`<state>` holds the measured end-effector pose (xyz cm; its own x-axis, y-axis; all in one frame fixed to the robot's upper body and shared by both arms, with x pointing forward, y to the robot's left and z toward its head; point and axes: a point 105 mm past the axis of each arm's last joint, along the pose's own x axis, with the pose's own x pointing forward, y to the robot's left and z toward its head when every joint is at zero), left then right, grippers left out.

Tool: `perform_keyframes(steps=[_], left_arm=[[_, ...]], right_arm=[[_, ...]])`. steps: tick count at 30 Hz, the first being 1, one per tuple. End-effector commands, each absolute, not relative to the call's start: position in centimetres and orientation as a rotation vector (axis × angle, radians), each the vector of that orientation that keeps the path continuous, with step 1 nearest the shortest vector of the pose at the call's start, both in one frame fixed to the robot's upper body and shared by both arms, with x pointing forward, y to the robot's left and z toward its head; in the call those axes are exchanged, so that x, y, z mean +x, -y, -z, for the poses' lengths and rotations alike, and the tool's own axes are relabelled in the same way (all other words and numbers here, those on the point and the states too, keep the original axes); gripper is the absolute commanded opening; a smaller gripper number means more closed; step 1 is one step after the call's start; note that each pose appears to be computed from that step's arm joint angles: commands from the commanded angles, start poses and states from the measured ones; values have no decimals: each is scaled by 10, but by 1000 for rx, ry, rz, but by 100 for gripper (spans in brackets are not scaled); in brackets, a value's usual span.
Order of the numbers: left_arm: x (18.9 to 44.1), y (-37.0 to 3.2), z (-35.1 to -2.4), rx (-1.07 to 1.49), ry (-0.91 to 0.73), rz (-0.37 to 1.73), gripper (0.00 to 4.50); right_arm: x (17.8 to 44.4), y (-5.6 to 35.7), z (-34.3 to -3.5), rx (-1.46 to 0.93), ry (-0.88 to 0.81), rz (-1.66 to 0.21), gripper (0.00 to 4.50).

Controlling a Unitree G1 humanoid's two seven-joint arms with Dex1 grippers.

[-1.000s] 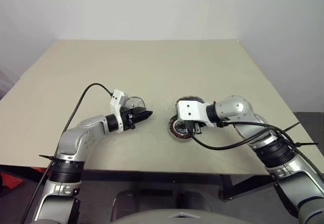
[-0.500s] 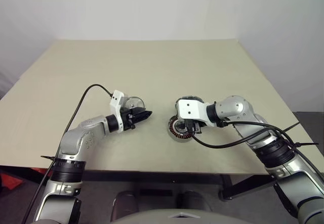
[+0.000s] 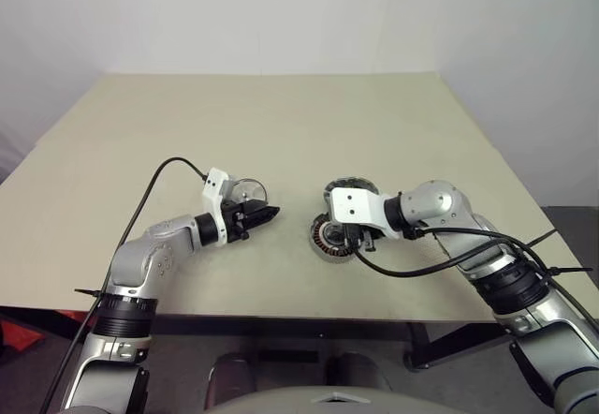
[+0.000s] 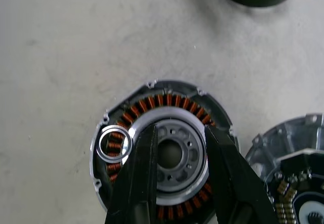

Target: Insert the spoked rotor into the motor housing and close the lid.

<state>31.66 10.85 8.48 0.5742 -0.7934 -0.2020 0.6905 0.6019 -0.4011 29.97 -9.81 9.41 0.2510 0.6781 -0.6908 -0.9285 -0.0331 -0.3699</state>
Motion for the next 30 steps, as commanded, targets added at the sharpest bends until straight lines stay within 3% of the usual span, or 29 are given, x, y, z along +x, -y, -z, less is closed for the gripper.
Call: perform_keyframes(steps=[1, 20, 30], left_arm=[[321, -112, -95, -268, -337, 883, 232], [323, -113, -88, -272, -354, 881, 232], [324, -112, -85, -276, -358, 876, 232]], right_arm=[[300, 97, -100, -936, -326, -1330, 159], [301, 98, -93, -936, -361, -1323, 159], [306, 75, -123, -871, -230, -1320, 159]])
